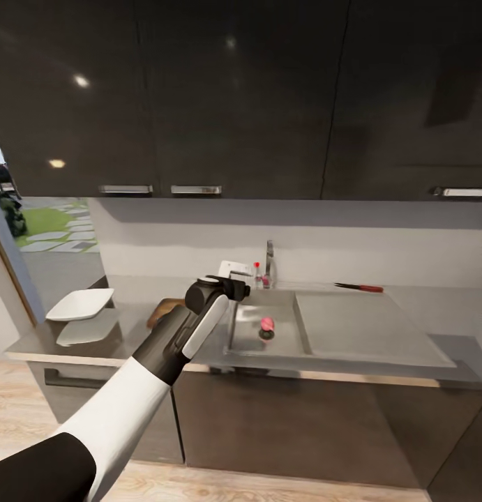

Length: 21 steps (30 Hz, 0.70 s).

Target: In the kitchen, take the Vidalia onion out of the sink, dice it on the chopping board with the paring knife, put the diced onion into the bowl on the countertop, then place both the paring knife and the chopping board into the sink.

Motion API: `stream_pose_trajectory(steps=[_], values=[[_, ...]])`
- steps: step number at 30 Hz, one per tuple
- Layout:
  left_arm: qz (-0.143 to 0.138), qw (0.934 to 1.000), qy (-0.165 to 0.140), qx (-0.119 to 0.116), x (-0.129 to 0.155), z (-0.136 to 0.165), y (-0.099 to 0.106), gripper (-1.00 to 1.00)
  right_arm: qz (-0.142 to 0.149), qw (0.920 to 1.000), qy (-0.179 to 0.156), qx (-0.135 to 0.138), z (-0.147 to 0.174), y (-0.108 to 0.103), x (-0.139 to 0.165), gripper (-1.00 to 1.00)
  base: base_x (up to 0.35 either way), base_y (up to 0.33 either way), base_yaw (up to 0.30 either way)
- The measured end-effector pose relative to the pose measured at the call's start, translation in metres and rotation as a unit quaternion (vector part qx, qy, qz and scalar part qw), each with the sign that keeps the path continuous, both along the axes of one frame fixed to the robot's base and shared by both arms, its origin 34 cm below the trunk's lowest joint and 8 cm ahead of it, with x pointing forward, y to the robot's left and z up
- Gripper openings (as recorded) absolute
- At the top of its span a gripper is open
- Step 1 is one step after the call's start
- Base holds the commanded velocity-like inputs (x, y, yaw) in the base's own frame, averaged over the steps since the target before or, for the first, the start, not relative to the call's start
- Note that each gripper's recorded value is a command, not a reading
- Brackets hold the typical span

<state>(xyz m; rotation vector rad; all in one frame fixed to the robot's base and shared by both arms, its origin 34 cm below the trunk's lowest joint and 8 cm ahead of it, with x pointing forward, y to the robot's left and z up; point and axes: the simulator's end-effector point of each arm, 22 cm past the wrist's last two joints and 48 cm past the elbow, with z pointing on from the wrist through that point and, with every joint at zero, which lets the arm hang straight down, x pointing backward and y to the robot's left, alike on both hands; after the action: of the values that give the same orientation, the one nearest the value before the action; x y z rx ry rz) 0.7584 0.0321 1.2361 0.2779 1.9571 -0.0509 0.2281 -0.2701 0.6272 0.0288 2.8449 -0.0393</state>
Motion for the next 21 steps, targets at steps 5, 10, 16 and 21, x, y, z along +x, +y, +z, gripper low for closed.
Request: stream_pose_trajectory(steps=[5, 10, 16, 21], values=[[0.001, 1.0000, 0.000, 0.000, 0.000, 0.000, 0.001, 1.00, 0.000, 1.0000, 0.000, 0.001, 0.000, 0.001, 0.000, 1.00, 0.071, -0.334, 0.000], [0.001, 1.0000, 0.001, 0.000, 0.000, -0.001, 0.001, 1.00, 0.000, 1.0000, 0.000, 0.001, 0.000, 0.002, 0.000, 1.00, 0.100, -0.334, 0.000], [-0.001, 0.9996, 0.021, -0.016, 0.001, -0.015, -0.002, 1.00, 0.000, 1.0000, 0.001, 0.002, 0.000, 0.004, 0.000, 1.00, 0.142, -0.318, 0.000], [0.015, 0.9977, 0.025, -0.061, 0.013, -0.035, -0.001, 1.00, 0.000, 1.0000, 0.001, 0.002, 0.000, 0.004, -0.001, 1.00, 0.196, -0.238, 0.000]])
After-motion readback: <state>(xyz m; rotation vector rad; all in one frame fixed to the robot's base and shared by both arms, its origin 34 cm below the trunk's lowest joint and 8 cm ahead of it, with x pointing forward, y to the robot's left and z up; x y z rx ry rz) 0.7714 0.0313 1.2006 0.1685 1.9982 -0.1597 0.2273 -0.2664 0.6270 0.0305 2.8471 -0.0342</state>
